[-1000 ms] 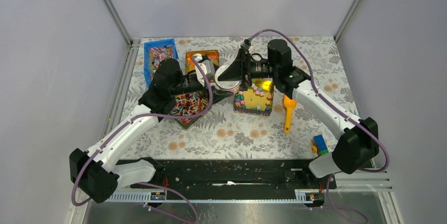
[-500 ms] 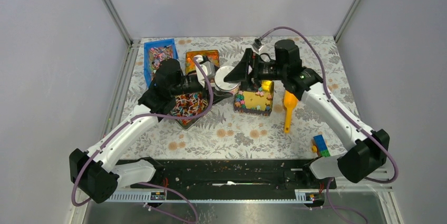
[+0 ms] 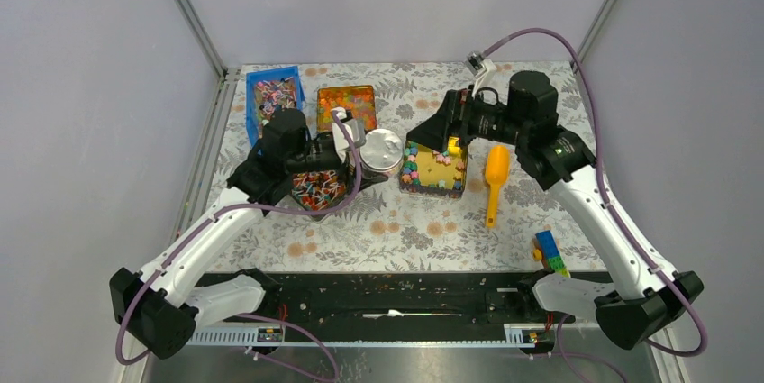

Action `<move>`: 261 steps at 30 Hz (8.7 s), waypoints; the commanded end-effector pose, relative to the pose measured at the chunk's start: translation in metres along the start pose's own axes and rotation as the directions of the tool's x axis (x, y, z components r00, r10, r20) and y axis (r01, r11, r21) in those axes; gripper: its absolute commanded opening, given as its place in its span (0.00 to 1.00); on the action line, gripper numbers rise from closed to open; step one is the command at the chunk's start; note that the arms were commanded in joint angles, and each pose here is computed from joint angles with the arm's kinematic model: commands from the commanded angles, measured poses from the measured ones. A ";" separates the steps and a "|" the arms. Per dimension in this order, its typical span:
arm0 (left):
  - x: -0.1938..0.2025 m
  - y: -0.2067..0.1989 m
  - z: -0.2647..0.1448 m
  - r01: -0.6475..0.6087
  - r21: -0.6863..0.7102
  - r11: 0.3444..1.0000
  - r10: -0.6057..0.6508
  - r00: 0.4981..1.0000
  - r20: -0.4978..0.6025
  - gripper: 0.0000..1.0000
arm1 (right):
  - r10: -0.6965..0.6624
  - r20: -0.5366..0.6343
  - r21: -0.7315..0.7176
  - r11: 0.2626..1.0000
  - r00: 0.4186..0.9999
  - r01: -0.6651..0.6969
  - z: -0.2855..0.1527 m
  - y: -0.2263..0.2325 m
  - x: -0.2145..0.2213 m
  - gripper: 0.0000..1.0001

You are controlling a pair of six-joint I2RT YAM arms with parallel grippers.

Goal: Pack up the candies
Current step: Screw the bottle lid onto the packing bottle.

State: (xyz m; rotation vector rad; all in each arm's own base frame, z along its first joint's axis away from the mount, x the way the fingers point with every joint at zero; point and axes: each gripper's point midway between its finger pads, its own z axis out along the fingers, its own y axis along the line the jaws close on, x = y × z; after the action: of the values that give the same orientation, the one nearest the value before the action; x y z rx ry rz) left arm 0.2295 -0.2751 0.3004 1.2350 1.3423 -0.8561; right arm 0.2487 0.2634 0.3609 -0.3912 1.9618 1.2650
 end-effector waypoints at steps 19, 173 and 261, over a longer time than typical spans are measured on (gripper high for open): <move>0.013 -0.050 -0.019 0.044 0.163 0.986 -0.044 0.999 -0.006 0.52 | -0.648 0.026 -0.396 0.692 0.761 0.603 -0.011 0.039 0.032 1.00; -0.055 -0.061 -0.020 -0.068 0.223 0.972 0.035 0.988 0.151 0.38 | -0.704 -0.089 -0.403 0.672 0.704 0.621 0.057 0.043 0.127 0.45; -0.036 -0.087 -0.012 -0.009 0.419 0.908 -0.038 0.994 0.104 0.35 | -0.676 0.023 -0.609 0.574 0.736 0.547 0.028 0.056 0.108 0.31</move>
State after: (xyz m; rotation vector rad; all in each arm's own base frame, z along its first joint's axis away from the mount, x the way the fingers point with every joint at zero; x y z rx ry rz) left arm 0.1358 -0.2780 0.2776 1.5140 1.3028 -1.2567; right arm 0.1479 0.3252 0.3180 -1.4618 1.3090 1.3539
